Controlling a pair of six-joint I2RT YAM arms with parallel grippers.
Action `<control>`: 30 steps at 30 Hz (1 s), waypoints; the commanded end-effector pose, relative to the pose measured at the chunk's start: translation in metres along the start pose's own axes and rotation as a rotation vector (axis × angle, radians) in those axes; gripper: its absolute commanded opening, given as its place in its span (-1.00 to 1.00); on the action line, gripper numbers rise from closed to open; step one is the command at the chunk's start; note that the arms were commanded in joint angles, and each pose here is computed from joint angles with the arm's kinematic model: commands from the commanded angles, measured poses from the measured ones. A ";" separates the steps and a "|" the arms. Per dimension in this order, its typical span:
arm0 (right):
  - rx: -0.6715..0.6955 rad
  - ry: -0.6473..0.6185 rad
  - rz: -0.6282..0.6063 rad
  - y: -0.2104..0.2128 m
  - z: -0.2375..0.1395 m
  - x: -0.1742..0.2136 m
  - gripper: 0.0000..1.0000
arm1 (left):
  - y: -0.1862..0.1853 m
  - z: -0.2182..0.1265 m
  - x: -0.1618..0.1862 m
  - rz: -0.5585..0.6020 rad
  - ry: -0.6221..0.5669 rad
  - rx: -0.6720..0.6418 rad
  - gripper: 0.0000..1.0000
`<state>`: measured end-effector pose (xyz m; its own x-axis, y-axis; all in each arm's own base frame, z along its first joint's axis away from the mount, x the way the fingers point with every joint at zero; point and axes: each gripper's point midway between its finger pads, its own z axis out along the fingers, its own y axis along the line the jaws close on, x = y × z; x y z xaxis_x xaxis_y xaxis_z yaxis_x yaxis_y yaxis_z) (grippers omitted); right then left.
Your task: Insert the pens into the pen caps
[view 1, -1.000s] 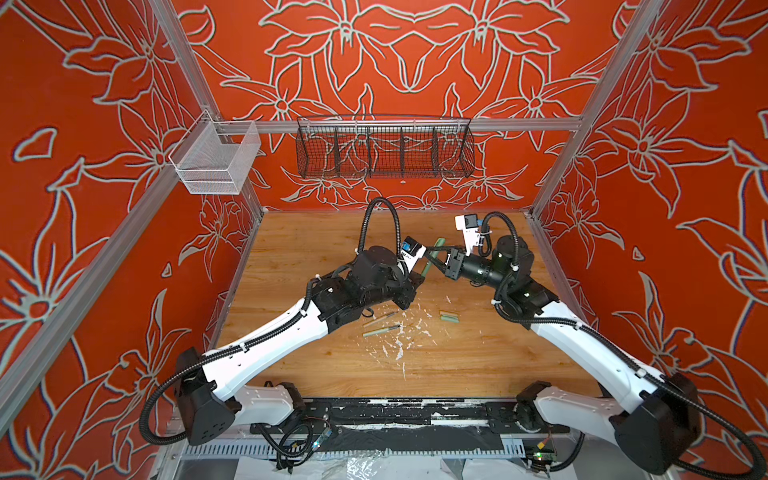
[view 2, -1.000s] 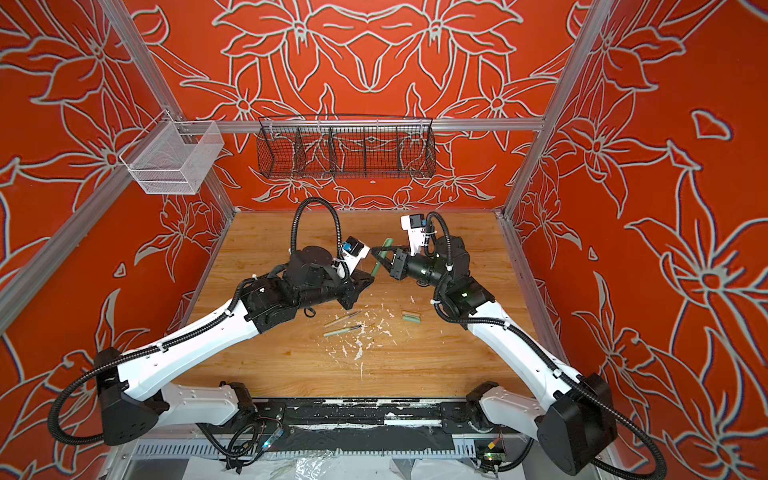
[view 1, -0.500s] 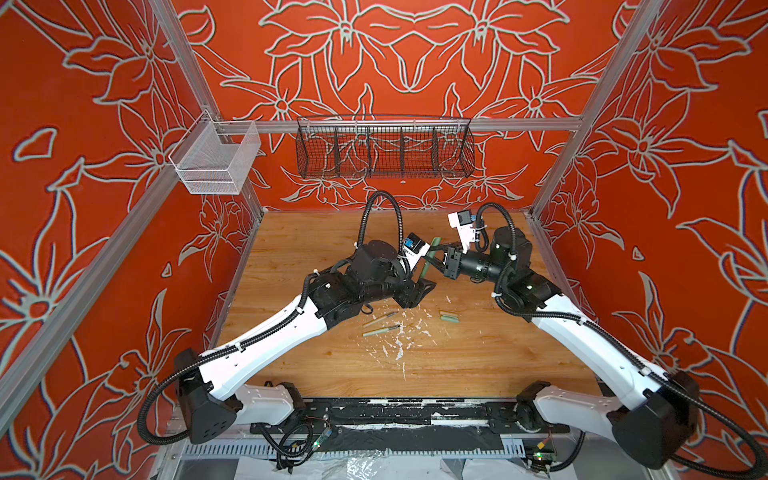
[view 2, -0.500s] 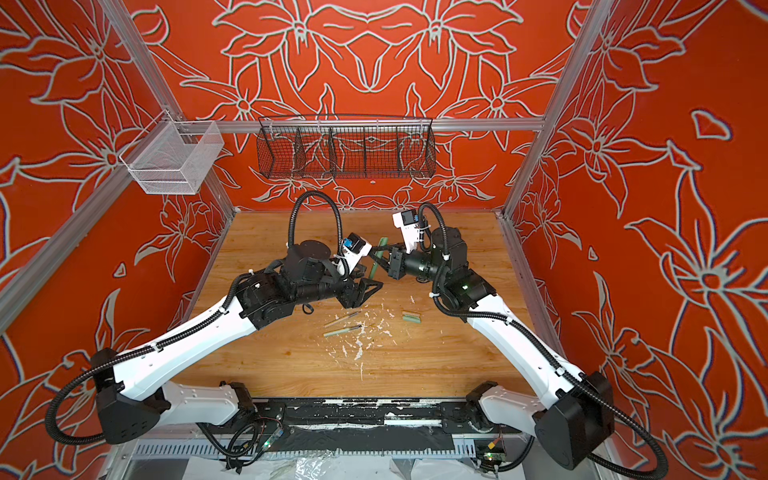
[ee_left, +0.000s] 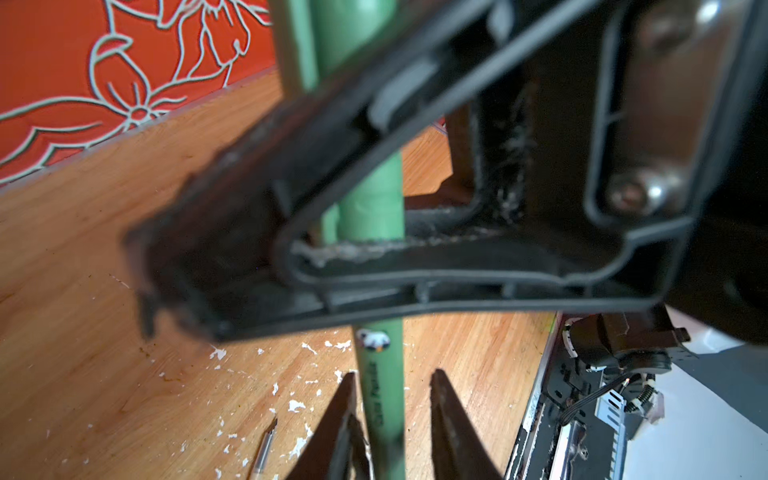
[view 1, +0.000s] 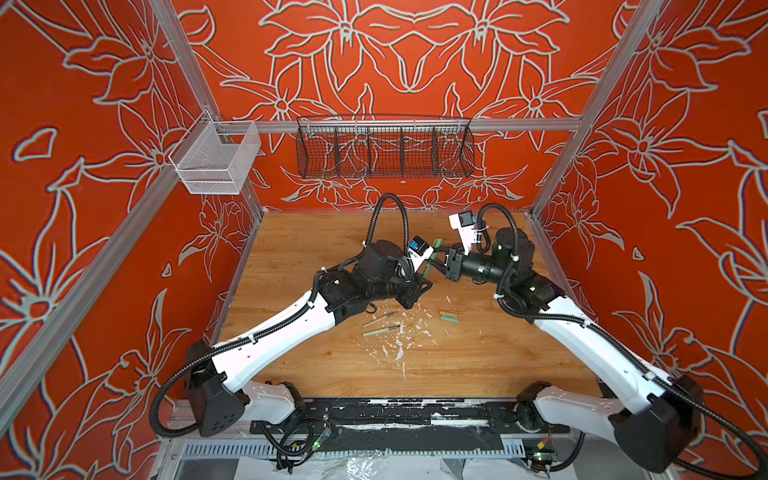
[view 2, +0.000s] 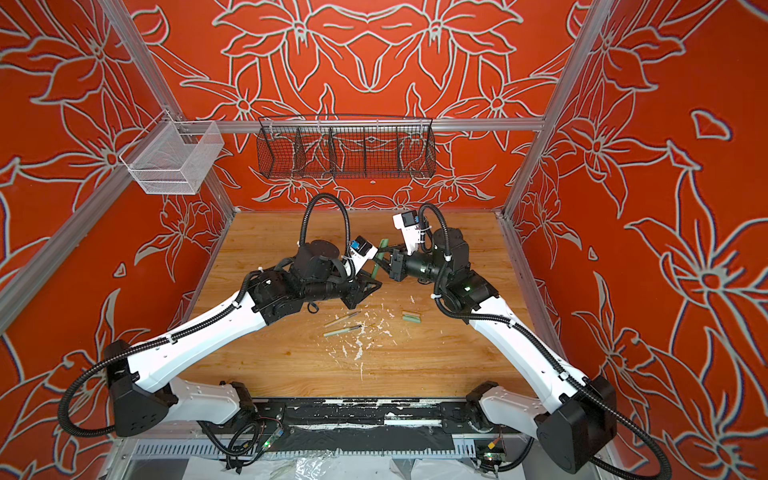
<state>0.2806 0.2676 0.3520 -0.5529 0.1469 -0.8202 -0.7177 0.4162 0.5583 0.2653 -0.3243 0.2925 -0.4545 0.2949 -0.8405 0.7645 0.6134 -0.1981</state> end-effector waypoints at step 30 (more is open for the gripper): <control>0.181 -0.037 -0.044 -0.010 -0.036 0.001 0.00 | 0.019 0.008 -0.003 -0.062 0.011 -0.011 -1.00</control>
<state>0.2758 0.2499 0.3426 -0.5353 0.1359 -0.8337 -0.6847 0.5082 0.5224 0.2810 -0.3185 0.2842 -0.5006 0.2678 -0.8232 0.7333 0.6365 -0.2389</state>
